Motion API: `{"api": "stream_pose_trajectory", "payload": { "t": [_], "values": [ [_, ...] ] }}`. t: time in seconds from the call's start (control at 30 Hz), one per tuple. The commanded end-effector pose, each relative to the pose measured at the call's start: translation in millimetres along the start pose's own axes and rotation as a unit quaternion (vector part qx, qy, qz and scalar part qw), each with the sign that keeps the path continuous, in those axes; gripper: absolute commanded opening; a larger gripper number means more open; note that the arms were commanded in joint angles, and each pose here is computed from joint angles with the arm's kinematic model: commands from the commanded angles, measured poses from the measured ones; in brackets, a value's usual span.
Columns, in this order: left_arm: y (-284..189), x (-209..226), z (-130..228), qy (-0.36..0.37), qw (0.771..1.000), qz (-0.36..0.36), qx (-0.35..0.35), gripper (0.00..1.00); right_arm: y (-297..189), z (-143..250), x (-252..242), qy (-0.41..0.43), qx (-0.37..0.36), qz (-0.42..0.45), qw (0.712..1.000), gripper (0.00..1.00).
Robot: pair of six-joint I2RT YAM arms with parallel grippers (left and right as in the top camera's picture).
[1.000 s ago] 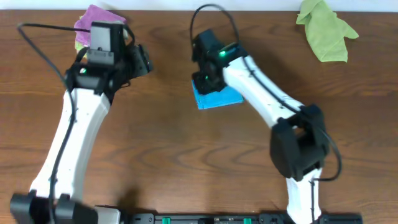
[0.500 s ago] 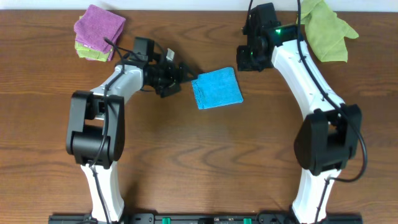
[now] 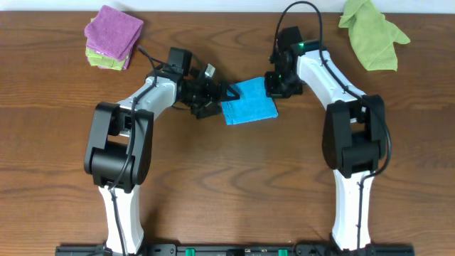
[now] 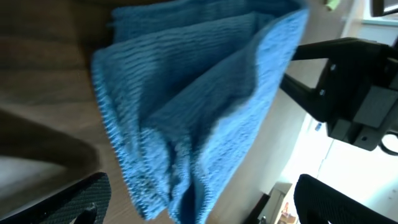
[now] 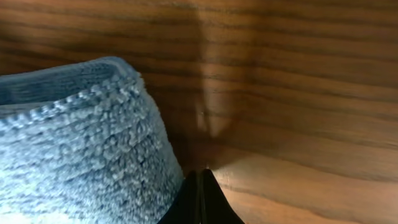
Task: Fold the cloth
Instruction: 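Grasp the folded blue cloth with the left gripper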
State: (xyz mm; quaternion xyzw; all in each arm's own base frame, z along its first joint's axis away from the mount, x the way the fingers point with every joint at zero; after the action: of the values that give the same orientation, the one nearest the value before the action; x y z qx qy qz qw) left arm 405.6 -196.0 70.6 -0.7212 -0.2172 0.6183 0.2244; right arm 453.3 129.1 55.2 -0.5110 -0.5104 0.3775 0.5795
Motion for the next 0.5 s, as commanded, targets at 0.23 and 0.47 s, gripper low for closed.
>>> {"api": "stream_pose_trajectory", "payload": {
  "t": [0.23, 0.47],
  "values": [
    [10.3, 26.6, 9.3, -0.001, 0.998, -0.057, 0.010, 0.95, 4.7, 7.3, 17.6, -0.005, 0.013, -0.030, 0.999, 0.01],
    [17.6, 36.6, 16.0, -0.018, 0.998, -0.060, 0.012, 0.95, 12.2, 16.3, 35.2, -0.024, 0.022, -0.042, 0.999, 0.01]
  ]
}}
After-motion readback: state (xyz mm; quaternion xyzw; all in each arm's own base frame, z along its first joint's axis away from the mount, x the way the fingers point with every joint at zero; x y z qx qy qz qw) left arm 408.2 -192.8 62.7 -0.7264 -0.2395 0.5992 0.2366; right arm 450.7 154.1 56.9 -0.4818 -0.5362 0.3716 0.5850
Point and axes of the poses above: each gripper's point midway between its finger pads, its own y axis out along the fingers, its own x axis along the line the jaws close on, z = x × y, the point moved 5 cm from there along -y, back along the fingers, and after that the axes turned 14 degrees about y, right-handed, at the moved point
